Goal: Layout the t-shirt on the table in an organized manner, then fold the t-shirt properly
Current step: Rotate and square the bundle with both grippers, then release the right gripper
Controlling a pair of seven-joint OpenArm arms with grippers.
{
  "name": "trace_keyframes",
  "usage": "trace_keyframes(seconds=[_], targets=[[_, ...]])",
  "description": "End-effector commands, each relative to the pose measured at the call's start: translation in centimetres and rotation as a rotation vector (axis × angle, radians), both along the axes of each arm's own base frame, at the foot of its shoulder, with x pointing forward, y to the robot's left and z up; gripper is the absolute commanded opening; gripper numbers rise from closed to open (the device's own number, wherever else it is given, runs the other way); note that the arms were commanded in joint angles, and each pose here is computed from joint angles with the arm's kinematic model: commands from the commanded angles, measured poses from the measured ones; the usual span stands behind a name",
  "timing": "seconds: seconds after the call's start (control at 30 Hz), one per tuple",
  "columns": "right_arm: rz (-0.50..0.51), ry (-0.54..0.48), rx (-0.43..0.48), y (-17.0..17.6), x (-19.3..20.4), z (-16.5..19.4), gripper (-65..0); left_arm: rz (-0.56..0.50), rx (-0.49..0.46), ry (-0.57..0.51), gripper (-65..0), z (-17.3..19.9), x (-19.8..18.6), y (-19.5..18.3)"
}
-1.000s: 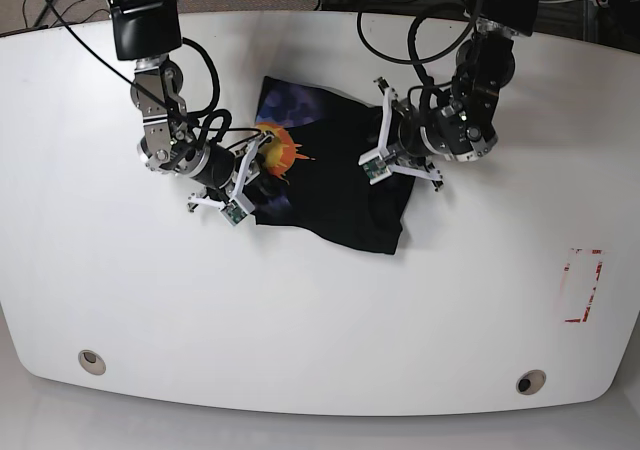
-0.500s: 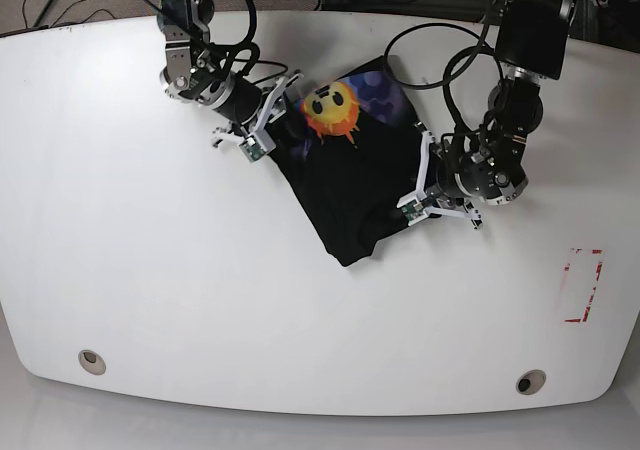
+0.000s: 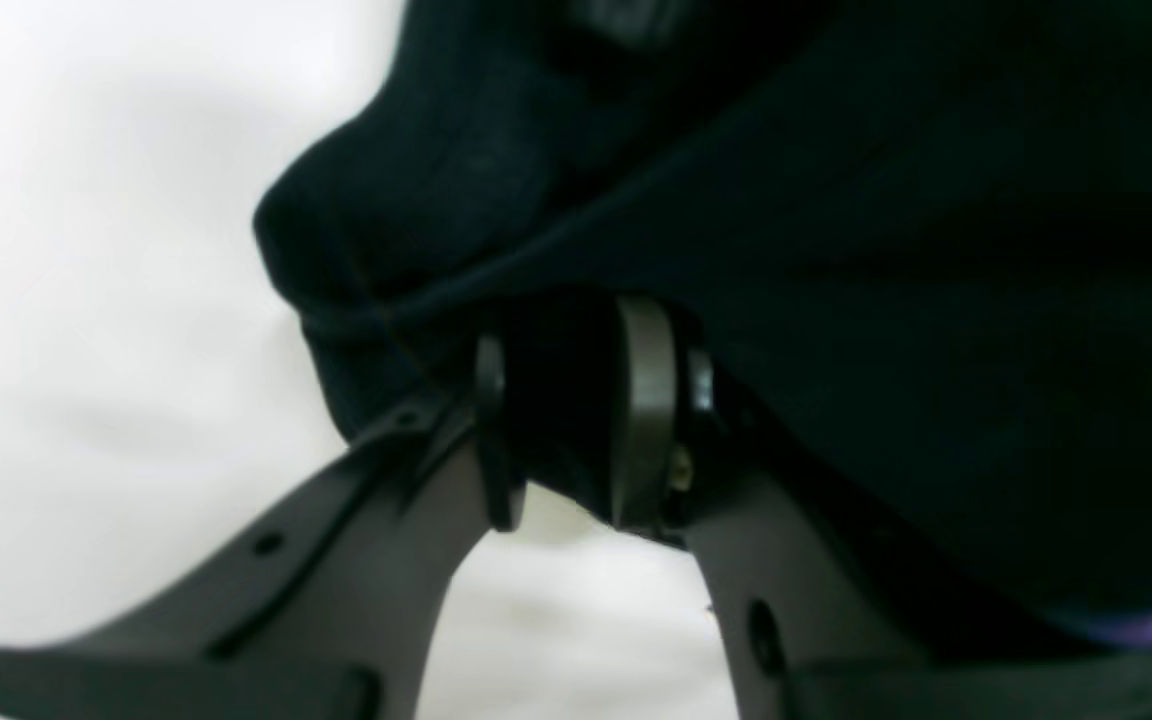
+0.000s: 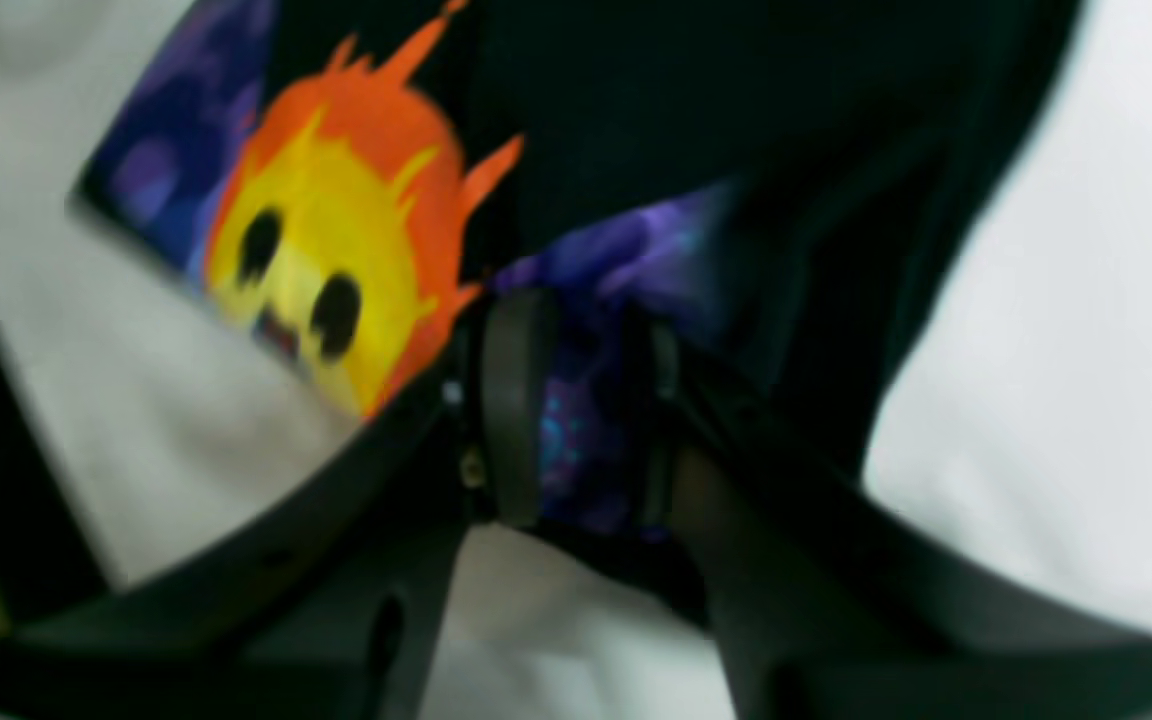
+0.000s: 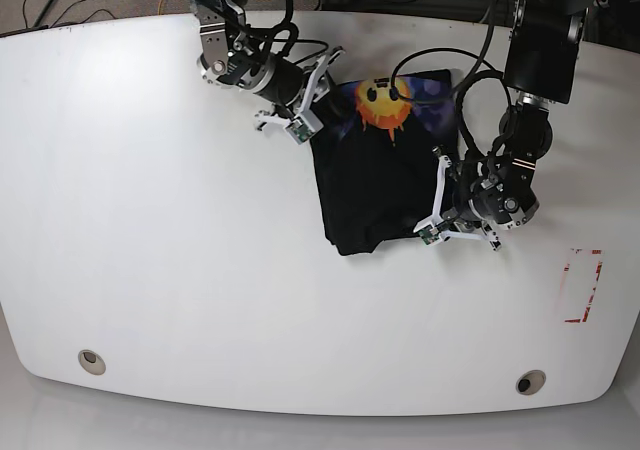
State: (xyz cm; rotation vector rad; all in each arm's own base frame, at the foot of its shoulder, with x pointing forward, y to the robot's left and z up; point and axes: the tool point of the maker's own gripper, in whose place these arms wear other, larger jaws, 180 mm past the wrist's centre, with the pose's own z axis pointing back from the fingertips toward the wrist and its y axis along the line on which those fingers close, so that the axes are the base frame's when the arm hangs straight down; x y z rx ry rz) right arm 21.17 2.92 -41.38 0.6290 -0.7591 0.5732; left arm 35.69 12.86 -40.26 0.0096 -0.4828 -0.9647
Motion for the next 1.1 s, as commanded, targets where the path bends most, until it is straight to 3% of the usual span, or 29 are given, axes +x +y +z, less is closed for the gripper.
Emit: trace_keyframes(seconds=[0.0, 0.4, 0.77, 1.07], targets=[[0.013, -0.034, 0.02, 0.5, 0.5, 1.1, -52.0, 0.001, -0.018, -0.06, -53.6, 1.9, 1.7, -0.2], [0.01, -0.117, 0.016, 0.3, 1.7, 3.5, -51.8, -0.035, -0.035, -0.178, -53.6, 5.8, 3.4, -1.5], [-0.058, -0.23, -0.134, -6.2, 4.7, 6.2, -51.4, -0.112, -0.113, -0.311, -53.6, 9.9, 2.2, -5.9], [-0.19, -0.274, -0.198, -11.4, 6.7, 7.6, -51.4, -0.142, -0.248, -0.284, -53.6, 8.9, -1.7, -10.4]])
